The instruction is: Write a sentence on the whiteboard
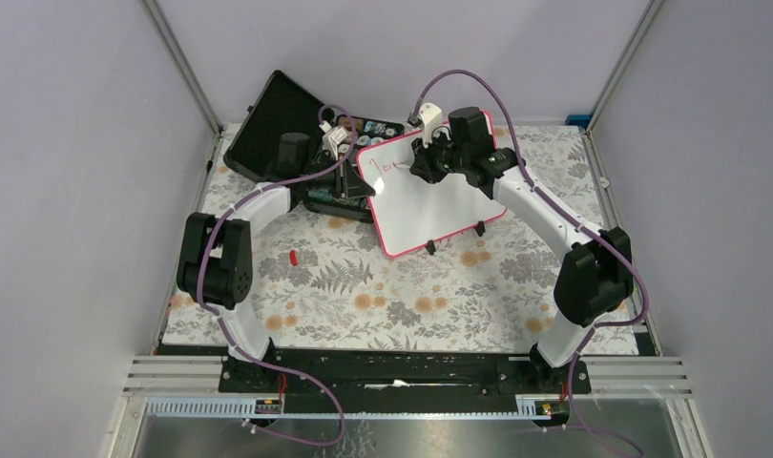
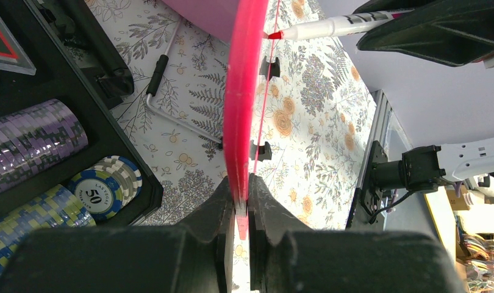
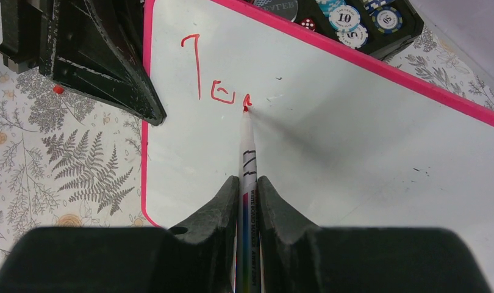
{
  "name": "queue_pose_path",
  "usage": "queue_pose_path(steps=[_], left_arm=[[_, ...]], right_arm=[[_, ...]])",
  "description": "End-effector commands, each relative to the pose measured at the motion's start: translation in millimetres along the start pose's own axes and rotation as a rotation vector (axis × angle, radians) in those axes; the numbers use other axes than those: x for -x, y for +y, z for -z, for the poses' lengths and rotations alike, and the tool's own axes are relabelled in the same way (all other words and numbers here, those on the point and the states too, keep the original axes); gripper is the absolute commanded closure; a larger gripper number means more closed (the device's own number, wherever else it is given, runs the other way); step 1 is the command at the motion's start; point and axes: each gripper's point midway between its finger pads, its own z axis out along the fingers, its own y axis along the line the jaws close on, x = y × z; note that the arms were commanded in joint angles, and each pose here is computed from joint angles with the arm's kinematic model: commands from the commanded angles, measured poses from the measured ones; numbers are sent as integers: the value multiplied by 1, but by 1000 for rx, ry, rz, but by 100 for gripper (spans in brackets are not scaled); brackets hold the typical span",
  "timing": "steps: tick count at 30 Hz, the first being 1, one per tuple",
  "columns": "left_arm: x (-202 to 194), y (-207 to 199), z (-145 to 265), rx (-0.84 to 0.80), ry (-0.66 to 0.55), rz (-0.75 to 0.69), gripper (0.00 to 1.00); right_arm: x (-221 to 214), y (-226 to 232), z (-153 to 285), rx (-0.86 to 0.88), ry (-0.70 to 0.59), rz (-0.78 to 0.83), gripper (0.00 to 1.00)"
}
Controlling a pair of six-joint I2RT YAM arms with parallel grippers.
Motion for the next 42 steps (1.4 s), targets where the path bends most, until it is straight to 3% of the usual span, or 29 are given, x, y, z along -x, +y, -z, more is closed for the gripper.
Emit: queue_pose_path(steps=[1,17,42], left_arm=[[11,-7,-3,-11,-13,-63,100],[10,-8,-2,-13,-13,-65,100],[13,-8,-3,-12,-16,-66,100]], right_arm=[[11,-13,13,-63,-27,33,100],[39,-29,15,-110,-78,32,100],[-19,3,9,0,36,6,100]])
